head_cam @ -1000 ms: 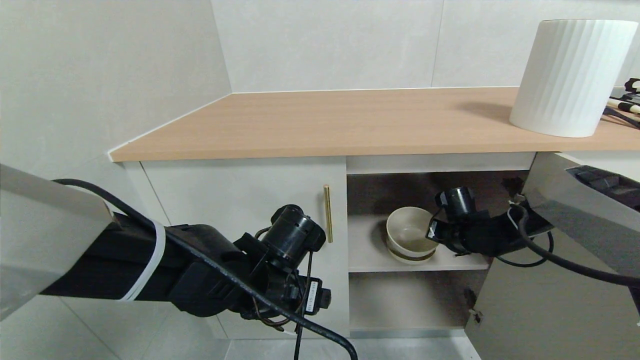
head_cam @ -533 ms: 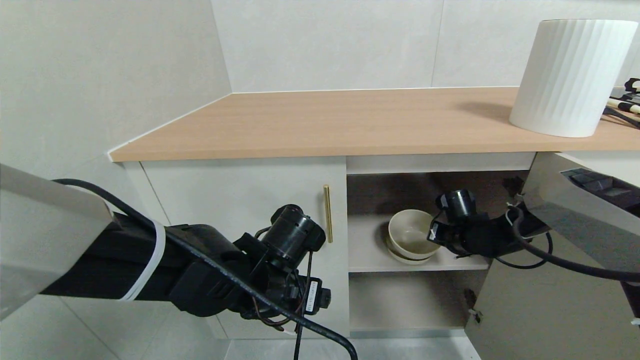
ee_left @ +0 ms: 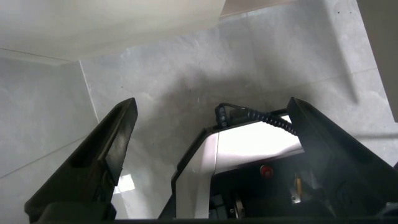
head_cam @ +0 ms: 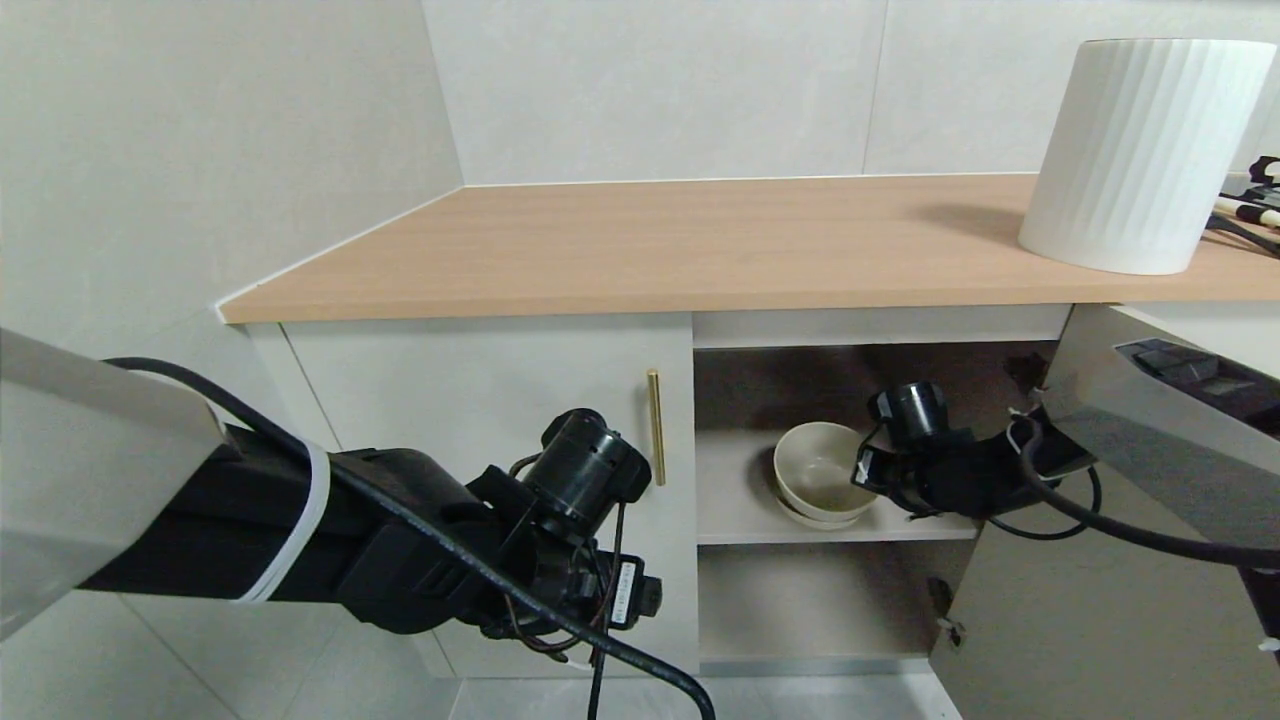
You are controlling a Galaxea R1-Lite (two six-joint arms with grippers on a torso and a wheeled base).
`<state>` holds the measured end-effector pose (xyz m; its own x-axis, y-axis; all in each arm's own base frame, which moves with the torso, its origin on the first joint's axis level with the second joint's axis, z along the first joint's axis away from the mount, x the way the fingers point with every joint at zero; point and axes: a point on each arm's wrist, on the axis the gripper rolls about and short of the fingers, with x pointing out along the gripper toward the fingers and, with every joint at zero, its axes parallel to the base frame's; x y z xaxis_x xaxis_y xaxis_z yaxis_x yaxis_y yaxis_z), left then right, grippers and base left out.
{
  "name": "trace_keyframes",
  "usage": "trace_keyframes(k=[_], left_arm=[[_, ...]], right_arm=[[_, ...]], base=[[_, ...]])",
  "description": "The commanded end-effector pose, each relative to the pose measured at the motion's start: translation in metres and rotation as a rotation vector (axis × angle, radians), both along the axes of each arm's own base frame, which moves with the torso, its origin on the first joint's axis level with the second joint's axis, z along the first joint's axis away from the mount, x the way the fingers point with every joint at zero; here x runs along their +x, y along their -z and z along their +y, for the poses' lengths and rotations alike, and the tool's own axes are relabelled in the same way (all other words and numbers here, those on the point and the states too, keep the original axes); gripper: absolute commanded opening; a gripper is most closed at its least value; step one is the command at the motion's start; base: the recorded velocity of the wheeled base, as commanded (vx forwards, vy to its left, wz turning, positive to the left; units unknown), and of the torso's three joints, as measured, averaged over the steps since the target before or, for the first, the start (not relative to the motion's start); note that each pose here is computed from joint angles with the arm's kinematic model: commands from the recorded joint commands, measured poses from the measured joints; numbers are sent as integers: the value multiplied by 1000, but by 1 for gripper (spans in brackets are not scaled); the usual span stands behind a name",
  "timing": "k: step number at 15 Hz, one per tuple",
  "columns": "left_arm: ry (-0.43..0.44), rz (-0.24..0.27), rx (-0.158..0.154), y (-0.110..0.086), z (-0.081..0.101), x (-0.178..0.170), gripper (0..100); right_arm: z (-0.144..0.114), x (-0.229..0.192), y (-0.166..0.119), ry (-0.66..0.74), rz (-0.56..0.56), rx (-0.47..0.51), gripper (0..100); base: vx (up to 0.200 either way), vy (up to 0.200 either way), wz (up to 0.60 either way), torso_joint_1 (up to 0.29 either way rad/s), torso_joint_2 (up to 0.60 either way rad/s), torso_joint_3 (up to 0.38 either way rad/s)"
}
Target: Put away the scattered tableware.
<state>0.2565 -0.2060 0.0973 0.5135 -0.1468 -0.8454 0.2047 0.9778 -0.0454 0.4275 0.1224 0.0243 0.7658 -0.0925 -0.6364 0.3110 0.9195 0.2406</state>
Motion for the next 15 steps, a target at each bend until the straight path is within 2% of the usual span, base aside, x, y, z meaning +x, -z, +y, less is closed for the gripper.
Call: trace_keyframes(k=[1, 2, 3, 8, 10, 13, 15], left_arm=[[0, 0, 0, 0, 0, 0, 100], [0, 0, 0, 0, 0, 0, 100], [0, 0, 0, 0, 0, 0, 100], [0, -1, -1, 0, 0, 0, 100], [-4, -21, -16, -9, 2, -1, 100], [-33, -93, -72, -42, 20, -8, 100], [-81, -164, -124, -78, 50, -24, 100]], right_arm=[[1, 0, 1, -1, 1, 0, 0], [1, 0, 1, -1, 1, 0, 0], [2, -1, 1, -6, 3, -1, 100], [5, -3, -2, -13, 1, 1, 100], [4, -7, -7, -21, 2, 5, 100], [6, -31, -34, -70, 42, 7, 100], [7, -70, -67, -184, 100, -8, 100]], base=[[0, 0, 0, 0, 0, 0], [0, 0, 0, 0, 0, 0], [0, 0, 0, 0, 0, 0], [0, 0, 0, 0, 0, 0], [0, 0, 0, 0, 0, 0], [0, 0, 0, 0, 0, 0], [0, 0, 0, 0, 0, 0]])
